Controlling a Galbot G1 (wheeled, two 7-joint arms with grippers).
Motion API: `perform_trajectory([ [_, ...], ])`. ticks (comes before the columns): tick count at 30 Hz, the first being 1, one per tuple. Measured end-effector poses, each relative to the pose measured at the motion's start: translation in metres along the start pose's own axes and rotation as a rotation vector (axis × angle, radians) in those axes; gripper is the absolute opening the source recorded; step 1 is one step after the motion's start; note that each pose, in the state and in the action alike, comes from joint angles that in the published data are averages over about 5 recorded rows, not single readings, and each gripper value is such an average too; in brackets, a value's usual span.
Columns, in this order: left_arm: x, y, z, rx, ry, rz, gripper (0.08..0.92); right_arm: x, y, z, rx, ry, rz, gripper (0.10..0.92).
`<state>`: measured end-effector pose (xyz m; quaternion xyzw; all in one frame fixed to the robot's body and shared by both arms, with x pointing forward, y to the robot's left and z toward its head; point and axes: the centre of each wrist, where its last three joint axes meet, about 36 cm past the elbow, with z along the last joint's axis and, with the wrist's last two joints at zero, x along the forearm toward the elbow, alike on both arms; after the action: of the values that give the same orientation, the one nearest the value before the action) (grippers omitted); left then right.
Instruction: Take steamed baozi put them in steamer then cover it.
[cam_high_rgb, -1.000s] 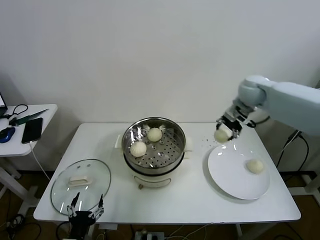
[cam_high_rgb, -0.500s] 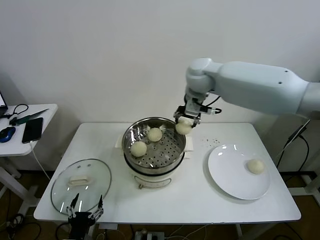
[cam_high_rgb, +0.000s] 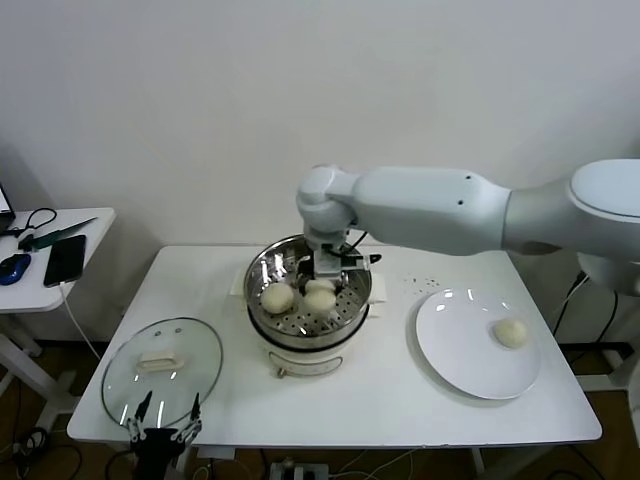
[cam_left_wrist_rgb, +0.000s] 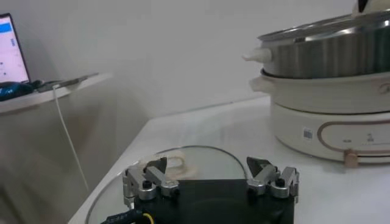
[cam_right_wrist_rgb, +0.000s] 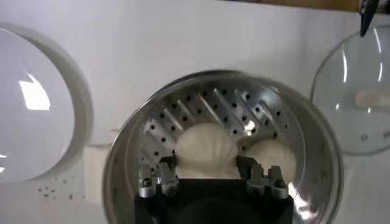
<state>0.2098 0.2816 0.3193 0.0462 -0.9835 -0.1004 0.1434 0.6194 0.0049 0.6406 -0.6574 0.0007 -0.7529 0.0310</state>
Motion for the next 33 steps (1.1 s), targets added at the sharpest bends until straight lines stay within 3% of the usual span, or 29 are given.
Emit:
perform_trajectory([
  [12, -0.003, -0.001, 0.001, 0.006, 0.003, 0.001, 0.823, -0.033, -0.009, -0.008, 0.023, -0.057, -0.003, 0.673],
  [17, -0.004, -0.001, 0.002, 0.006, 0.005, 0.000, 0.823, -0.038, -0.010, -0.008, 0.021, -0.057, -0.004, 0.728],
  [22, -0.003, 0.000, 0.003, 0.005, 0.009, -0.003, 0.823, -0.037, -0.010, -0.007, 0.022, -0.055, -0.001, 0.815],
  [33, -0.003, 0.002, 0.000, 0.002, 0.009, -0.008, 0.823, -0.010, 0.008, 0.008, -0.038, -0.025, 0.029, 0.823],
])
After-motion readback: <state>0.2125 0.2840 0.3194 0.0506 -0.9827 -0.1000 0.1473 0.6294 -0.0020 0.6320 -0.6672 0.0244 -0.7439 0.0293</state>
